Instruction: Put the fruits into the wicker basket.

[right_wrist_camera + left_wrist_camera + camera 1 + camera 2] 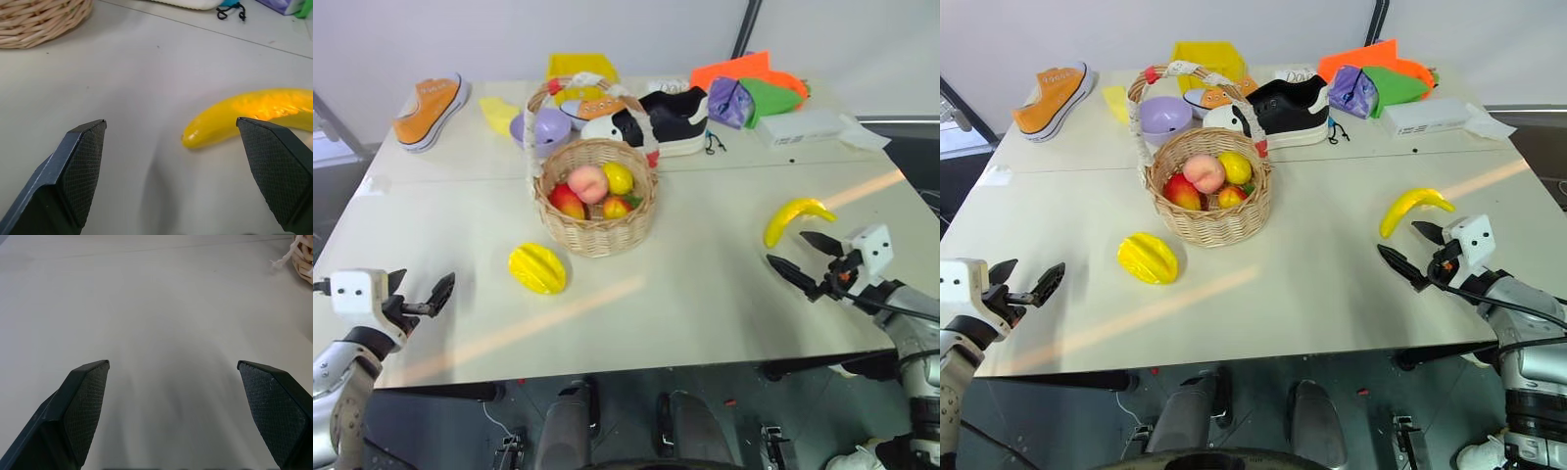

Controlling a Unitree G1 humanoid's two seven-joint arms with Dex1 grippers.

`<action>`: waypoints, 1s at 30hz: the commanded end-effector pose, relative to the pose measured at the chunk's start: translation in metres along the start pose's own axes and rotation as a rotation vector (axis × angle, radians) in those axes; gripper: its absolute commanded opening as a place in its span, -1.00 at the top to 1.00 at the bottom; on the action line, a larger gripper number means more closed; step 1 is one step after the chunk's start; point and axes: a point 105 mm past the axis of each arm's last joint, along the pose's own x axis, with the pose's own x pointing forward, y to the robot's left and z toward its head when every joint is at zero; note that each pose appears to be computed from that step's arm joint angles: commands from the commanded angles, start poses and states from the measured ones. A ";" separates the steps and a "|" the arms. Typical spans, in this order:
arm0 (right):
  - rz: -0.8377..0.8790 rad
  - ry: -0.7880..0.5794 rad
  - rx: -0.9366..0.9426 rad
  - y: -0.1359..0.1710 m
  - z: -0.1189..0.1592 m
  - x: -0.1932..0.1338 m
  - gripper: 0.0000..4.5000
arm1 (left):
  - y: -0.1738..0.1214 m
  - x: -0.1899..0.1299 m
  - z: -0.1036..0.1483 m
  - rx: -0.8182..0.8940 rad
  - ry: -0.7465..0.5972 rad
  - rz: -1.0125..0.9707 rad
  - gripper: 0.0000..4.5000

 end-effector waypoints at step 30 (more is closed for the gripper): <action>0.394 -0.092 -0.094 0.088 0.047 0.027 -0.97 | -0.146 0.004 0.071 0.175 -0.069 -0.582 -1.00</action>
